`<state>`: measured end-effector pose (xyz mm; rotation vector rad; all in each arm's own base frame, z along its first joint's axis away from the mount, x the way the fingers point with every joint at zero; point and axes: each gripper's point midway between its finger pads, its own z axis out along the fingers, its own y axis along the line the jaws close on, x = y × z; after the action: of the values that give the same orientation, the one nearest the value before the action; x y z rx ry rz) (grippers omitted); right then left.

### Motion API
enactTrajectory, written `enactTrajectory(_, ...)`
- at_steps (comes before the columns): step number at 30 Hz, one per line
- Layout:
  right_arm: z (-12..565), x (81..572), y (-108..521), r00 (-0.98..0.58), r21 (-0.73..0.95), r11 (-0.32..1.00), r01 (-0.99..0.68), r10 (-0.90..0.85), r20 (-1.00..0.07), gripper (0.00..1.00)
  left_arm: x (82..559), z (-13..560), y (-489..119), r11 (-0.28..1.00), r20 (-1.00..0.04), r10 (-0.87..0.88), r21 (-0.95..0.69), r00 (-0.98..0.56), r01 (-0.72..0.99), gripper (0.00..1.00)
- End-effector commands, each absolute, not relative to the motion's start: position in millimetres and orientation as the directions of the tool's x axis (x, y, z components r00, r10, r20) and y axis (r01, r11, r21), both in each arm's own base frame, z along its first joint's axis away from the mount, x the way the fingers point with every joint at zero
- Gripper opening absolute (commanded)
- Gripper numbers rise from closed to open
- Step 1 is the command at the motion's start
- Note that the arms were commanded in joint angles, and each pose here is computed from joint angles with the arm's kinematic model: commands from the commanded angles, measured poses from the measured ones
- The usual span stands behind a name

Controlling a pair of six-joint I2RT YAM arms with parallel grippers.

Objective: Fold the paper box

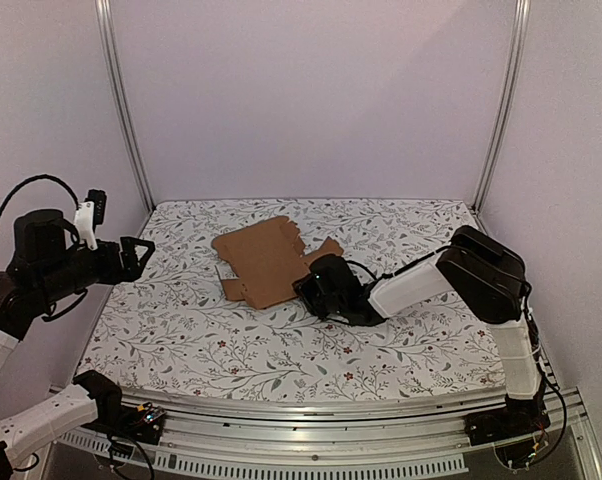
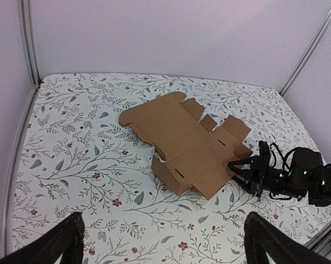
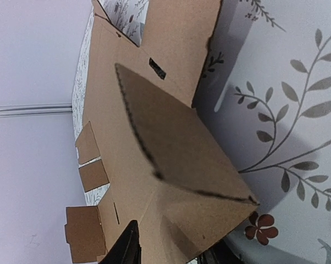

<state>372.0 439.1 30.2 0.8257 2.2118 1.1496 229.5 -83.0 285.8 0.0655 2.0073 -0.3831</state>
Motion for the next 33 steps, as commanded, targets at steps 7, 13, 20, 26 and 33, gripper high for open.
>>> enactTrajectory(7,10,373,428,-0.7,0.817,0.509,0.271,0.687,-0.195,0.15,231,272,-84,0.953,-0.866,-0.094,-0.221,-0.49,0.207,1.0)
enactTrajectory(13,17,376,428,-0.7,0.838,0.484,0.252,0.69,-0.187,0.0,231,271,-83,0.955,-0.865,-0.095,-0.219,-0.492,0.199,1.0)
enactTrajectory(20,29,375,426,-0.717,0.87,0.449,0.205,0.674,-0.179,0.0,230,271,-79,0.961,-0.865,-0.096,-0.209,-0.492,0.18,0.99)
enactTrajectory(26,43,369,424,-0.768,0.887,0.436,0.155,0.618,-0.169,0.0,229,279,-77,0.962,-0.871,-0.107,-0.213,-0.479,0.173,1.0)
enactTrajectory(33,66,358,431,-0.86,0.911,0.405,0.077,0.49,-0.145,0.0,233,292,-74,0.97,-0.877,-0.075,-0.175,-0.474,0.17,1.0)
